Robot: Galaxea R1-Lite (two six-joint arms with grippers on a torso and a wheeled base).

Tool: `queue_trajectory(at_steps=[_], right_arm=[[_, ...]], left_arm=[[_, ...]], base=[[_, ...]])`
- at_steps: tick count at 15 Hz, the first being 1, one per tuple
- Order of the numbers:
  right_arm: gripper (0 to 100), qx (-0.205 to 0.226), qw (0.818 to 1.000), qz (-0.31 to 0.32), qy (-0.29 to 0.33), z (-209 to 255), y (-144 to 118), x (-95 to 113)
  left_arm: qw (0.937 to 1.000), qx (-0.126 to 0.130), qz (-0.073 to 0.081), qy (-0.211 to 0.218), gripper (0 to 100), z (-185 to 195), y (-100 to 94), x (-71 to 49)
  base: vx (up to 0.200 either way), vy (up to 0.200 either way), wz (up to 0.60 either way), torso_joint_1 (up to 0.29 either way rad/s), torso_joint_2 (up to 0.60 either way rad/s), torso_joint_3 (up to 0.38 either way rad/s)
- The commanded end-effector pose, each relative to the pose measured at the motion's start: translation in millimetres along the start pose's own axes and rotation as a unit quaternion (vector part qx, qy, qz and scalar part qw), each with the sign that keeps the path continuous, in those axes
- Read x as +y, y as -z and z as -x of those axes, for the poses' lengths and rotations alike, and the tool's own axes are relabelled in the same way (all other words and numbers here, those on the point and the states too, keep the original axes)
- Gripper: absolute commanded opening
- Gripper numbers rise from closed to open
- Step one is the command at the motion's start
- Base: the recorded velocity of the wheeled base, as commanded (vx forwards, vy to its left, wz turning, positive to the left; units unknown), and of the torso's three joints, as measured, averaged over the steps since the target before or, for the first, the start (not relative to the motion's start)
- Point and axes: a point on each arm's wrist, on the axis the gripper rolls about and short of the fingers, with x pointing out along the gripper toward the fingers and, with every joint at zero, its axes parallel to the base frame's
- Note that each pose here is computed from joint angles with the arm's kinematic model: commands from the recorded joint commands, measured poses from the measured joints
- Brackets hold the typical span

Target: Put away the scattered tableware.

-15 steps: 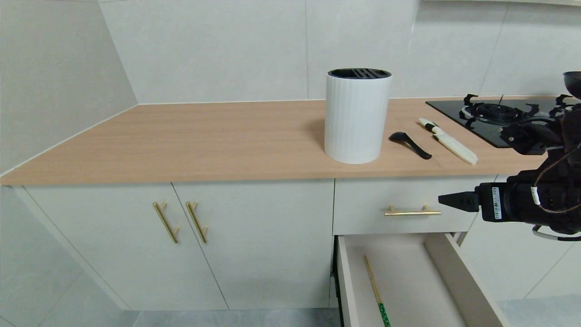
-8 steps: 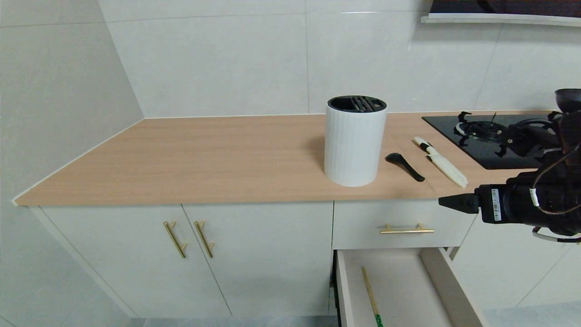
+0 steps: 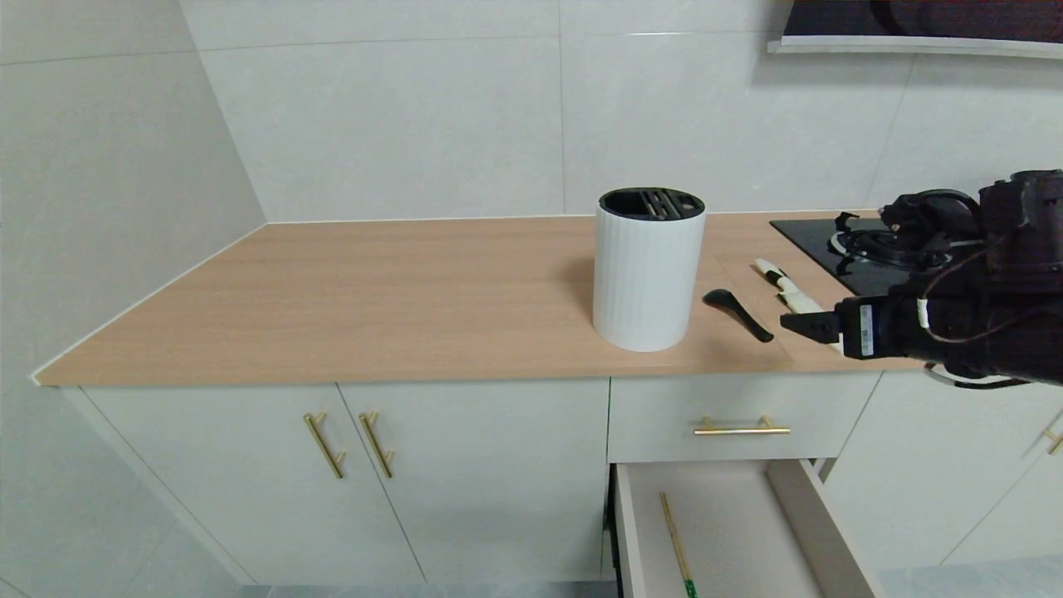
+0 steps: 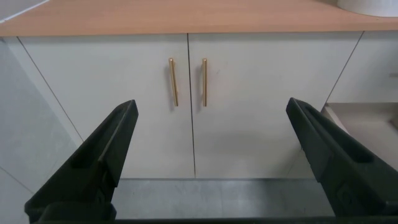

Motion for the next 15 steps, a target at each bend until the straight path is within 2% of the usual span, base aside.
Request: queue_trajectory(at_steps=[1,5,7,9,12,15], right_arm=[[100,-0.012,0.999,0.012,0.027,-67,-10,-24],[100,-0.017,1.000,0.025,0.003,-123,-19,-40],[100,-0.009,0.999,0.039,0.000,-129,-14,-41],[100,0.018,0.998,0.047,-0.034,-148,6,-48],[100,0.011,0.997,0.049,-0.055,-151,8,-58],[100,0.009,0.994,0.041,-0.102,-157,13,-67]], left_arm=[[1.0000,0.000,0.000,0.000,100,0,0.0,0.0],[1.0000,0.000,0.000,0.000,100,0,0.0,0.0],[1.0000,0.000,0.000,0.000,100,0,0.0,0.0],[1.0000,0.000,-0.001,0.000,100,0,0.0,0.0],[1.0000,0.001,0.000,0.000,100,0,-0.1,0.0],[1.0000,0.000,0.000,0.000,100,0,0.0,0.0]], base=[[0.000,0.000,0.00,0.000,0.00,0.000],[0.000,0.000,0.00,0.000,0.00,0.000],[0.000,0.000,0.00,0.000,0.00,0.000],[0.000,0.000,0.00,0.000,0.00,0.000],[0.000,0.000,0.00,0.000,0.00,0.000],[0.000,0.000,0.00,0.000,0.00,0.000]])
